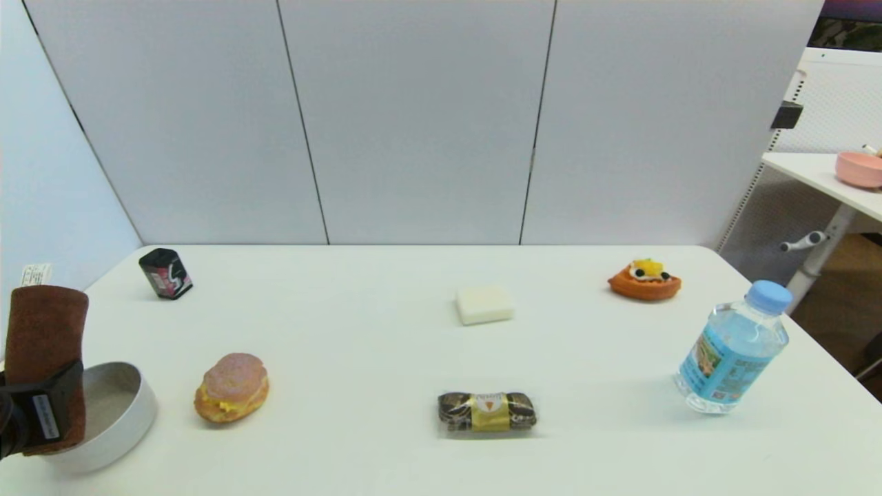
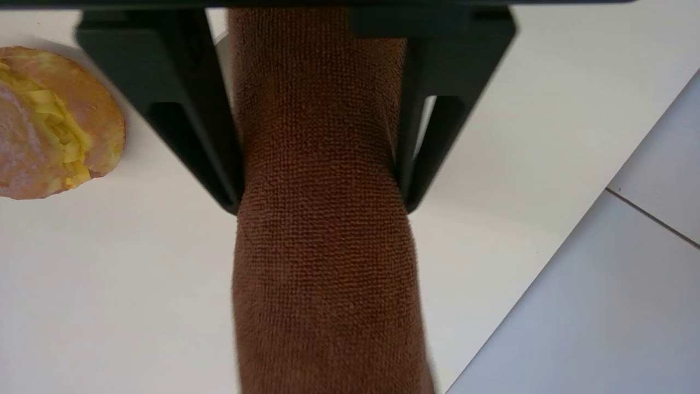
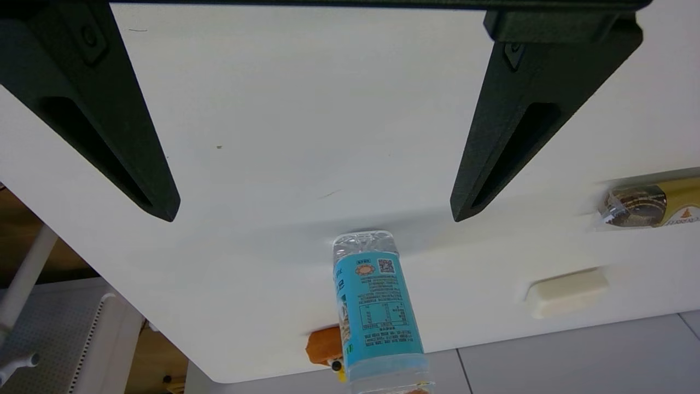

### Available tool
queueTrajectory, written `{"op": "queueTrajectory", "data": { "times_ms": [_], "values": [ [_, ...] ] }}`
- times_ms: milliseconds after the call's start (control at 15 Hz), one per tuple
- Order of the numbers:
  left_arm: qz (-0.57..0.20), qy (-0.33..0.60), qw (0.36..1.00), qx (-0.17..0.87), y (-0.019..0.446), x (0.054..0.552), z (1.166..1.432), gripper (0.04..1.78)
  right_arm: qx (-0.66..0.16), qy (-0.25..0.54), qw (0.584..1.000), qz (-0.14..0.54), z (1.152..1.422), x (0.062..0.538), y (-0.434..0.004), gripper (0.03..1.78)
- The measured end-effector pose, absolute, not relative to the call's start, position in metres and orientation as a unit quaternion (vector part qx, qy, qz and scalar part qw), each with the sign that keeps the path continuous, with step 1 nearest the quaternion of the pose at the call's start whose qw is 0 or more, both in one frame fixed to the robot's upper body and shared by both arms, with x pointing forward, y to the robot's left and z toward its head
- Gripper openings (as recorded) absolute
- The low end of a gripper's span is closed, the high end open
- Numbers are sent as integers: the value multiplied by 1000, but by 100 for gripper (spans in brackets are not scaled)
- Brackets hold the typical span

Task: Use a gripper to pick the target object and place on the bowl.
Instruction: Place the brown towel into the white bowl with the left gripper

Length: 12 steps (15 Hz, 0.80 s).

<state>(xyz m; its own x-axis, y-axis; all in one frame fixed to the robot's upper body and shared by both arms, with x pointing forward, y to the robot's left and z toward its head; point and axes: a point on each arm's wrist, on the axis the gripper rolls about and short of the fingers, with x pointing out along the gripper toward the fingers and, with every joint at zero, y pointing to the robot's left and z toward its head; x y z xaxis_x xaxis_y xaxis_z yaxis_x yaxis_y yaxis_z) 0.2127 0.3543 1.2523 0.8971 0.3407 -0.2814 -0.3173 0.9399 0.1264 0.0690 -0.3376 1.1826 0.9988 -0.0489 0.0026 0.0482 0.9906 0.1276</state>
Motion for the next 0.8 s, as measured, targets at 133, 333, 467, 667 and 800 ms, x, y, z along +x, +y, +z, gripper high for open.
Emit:
{"op": "queueTrajectory", "data": {
  "times_ms": [133,333,467,667,800],
  "values": [
    [169,148,974,39,354,213,1253,114,64,-3,998,-24,1183,69,-338,171],
    [169,142,974,40,354,213,1255,132,64,-3,998,-24,1183,69,-338,171],
    [169,139,975,41,354,213,1256,141,64,-3,998,-24,1183,69,-338,171],
    [170,110,978,46,355,215,1265,150,64,-3,998,-24,1183,69,-338,171],
    [170,74,981,59,355,218,1282,154,64,-3,998,-24,1183,69,-338,171]
  ]
}}
